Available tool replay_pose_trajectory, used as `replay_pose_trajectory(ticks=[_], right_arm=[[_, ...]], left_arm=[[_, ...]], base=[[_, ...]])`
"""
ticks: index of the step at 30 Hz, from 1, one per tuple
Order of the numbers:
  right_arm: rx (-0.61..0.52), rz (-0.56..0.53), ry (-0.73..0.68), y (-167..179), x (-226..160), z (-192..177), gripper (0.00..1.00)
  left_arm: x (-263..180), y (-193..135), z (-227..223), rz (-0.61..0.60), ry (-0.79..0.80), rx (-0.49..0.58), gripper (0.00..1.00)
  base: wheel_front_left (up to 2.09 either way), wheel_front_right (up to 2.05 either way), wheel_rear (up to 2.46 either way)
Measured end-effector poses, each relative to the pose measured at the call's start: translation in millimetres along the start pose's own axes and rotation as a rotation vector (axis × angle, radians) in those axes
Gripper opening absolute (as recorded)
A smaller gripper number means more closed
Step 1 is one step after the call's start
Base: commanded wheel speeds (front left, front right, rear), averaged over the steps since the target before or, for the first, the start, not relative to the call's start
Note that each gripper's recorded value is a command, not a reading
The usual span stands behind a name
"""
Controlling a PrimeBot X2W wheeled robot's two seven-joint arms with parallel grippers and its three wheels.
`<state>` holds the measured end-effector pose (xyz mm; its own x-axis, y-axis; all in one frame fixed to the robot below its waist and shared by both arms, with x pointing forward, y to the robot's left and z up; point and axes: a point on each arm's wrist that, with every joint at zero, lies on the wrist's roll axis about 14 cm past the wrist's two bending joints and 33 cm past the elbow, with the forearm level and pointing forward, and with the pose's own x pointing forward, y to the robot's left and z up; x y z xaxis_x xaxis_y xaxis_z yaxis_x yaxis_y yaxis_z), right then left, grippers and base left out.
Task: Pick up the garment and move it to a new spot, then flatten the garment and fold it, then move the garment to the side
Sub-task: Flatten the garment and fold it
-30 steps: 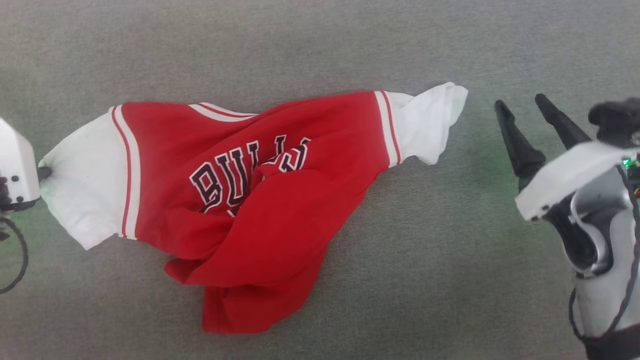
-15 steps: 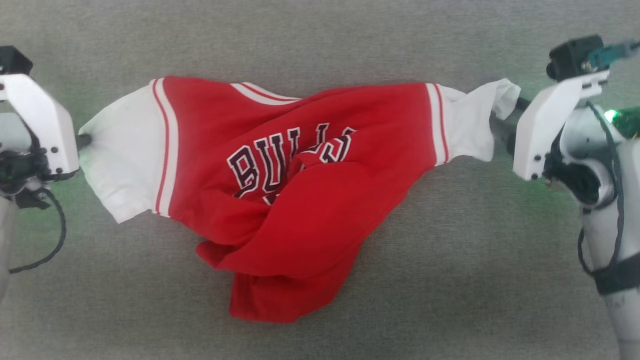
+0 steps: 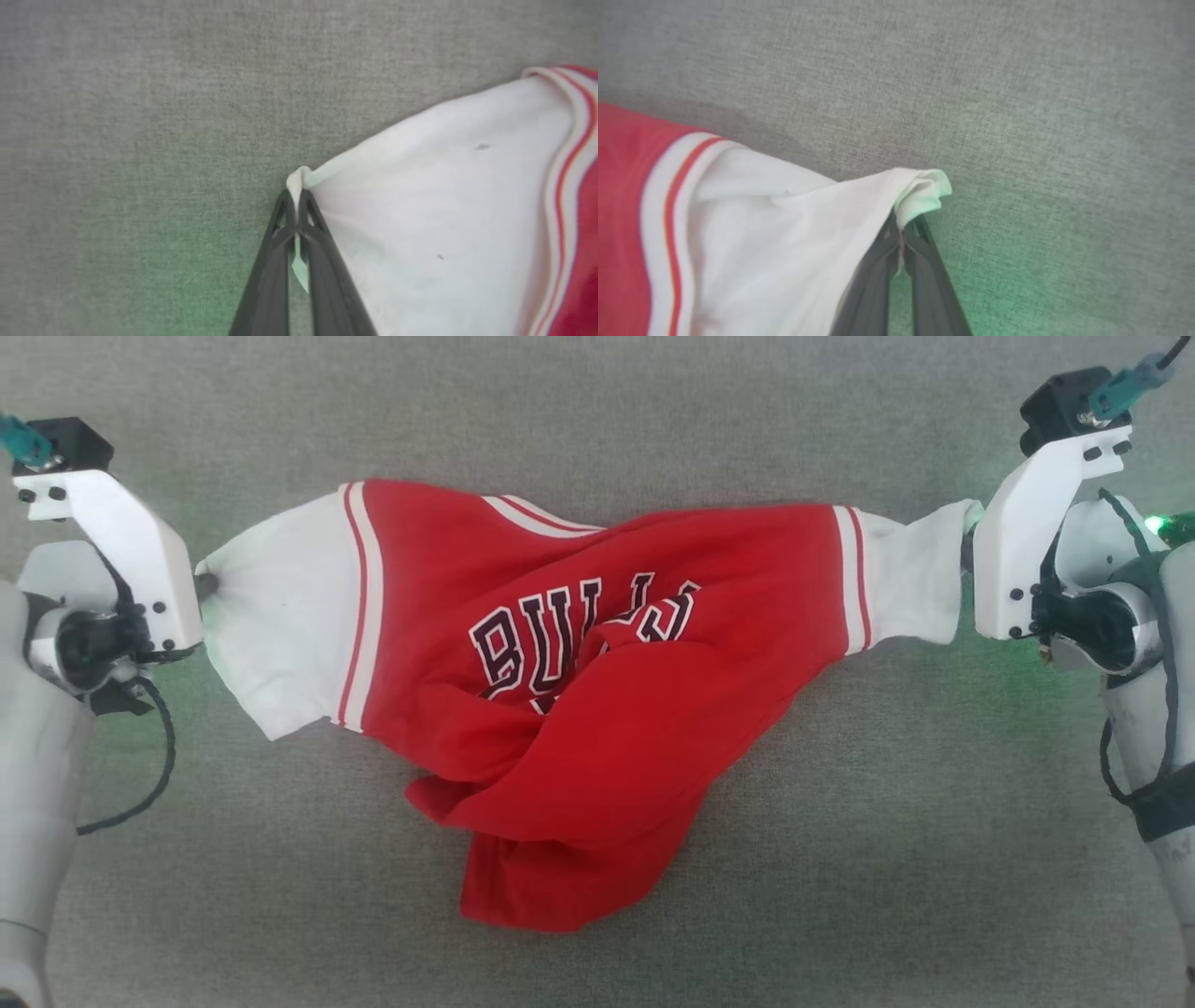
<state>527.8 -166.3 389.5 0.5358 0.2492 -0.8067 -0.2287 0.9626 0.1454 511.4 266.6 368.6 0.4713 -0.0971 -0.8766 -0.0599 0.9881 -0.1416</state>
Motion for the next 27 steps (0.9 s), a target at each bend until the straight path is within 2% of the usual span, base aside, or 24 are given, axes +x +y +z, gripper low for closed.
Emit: replay_pose_trajectory(ticks=[4, 11, 19, 27], right_arm=[[-0.042, 0.004, -0.084, 5.0, -23.8, 25.4, 0.00], [-0.158, 0.017, -0.346, 28.1, -94.5, 99.6, 0.00], [-0.277, 0.013, -0.645, 58.0, -195.1, 163.6, 0.00], [-0.366, -0.031, -0.874, 74.0, -289.5, 199.2, 0.00]], left_arm=[[-20.2, -8.3, 16.3, -0.012, -0.062, 0.021, 0.00], [-94.5, -29.6, 89.2, -0.044, -0.315, 0.078, 0.00], [-205.1, -52.4, 154.0, -0.068, -0.606, 0.138, 0.00], [-318.4, -79.2, 192.2, -0.095, -0.878, 0.195, 0.00]], base=[[0.00, 0.00, 0.00], [0.00, 0.00, 0.00], [0.00, 0.00, 0.00], [0.00, 0.00, 0.00]])
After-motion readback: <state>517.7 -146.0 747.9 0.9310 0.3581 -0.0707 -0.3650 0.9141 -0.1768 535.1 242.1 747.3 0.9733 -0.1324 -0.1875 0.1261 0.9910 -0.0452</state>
